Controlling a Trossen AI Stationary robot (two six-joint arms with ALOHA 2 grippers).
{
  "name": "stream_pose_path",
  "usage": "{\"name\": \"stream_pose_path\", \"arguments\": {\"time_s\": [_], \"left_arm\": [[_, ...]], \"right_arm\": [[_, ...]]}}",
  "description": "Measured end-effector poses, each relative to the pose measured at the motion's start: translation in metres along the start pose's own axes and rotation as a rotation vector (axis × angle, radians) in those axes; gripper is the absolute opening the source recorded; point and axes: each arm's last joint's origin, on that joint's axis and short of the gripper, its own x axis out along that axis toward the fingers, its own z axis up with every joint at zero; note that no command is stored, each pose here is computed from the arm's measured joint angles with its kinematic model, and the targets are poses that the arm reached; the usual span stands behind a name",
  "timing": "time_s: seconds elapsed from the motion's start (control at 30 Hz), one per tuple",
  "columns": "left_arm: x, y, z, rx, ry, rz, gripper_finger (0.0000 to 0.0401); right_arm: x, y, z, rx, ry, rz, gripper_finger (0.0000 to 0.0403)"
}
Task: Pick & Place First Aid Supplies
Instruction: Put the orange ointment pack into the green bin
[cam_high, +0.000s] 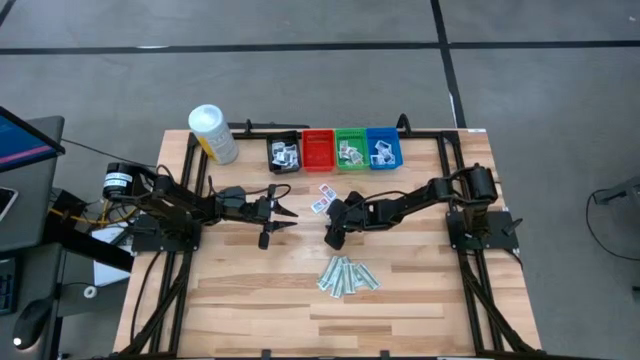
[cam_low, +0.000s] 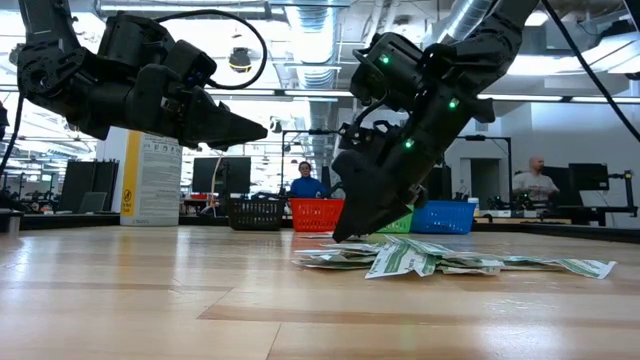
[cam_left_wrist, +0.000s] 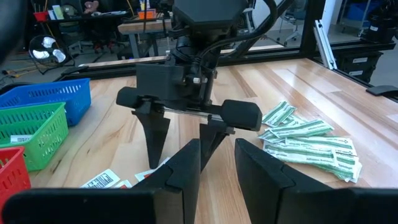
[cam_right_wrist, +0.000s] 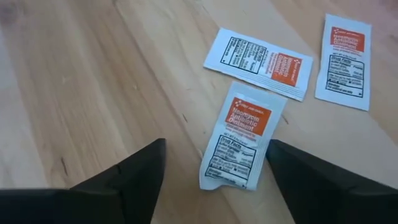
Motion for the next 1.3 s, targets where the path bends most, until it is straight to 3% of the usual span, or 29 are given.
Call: {"name": "stream_pose_path", "arguments": {"time_s": [0.13,0.43,0.57,0.9,1.3], "left_arm": [[0.000,0.000,0.000,0.000,0.000,0.000,0.0102],[0.000,0.000,0.000,0.000,0.000,0.000,0.0102],[0.000,0.000,0.000,0.000,0.000,0.000,0.0102],[0.000,0.000,0.000,0.000,0.000,0.000,0.0102],[0.000,0.000,0.000,0.000,0.000,0.000,0.0102]], "right_arm": [[0.000,0.000,-0.001,-0.001,-0.001,-0.009,0.0245],[0.001,-0.002,-0.001,-0.007,0.000,-0.027,0.0106],[0.001,-0.002,-0.001,-0.008,-0.001,-0.029,0.0070],[0.001,-0.002,-0.001,-0.016,0.000,-0.025,0.0062],[-0.031,-0.006,0.018,-0.038,-0.069,0.014,0.0062]]}}
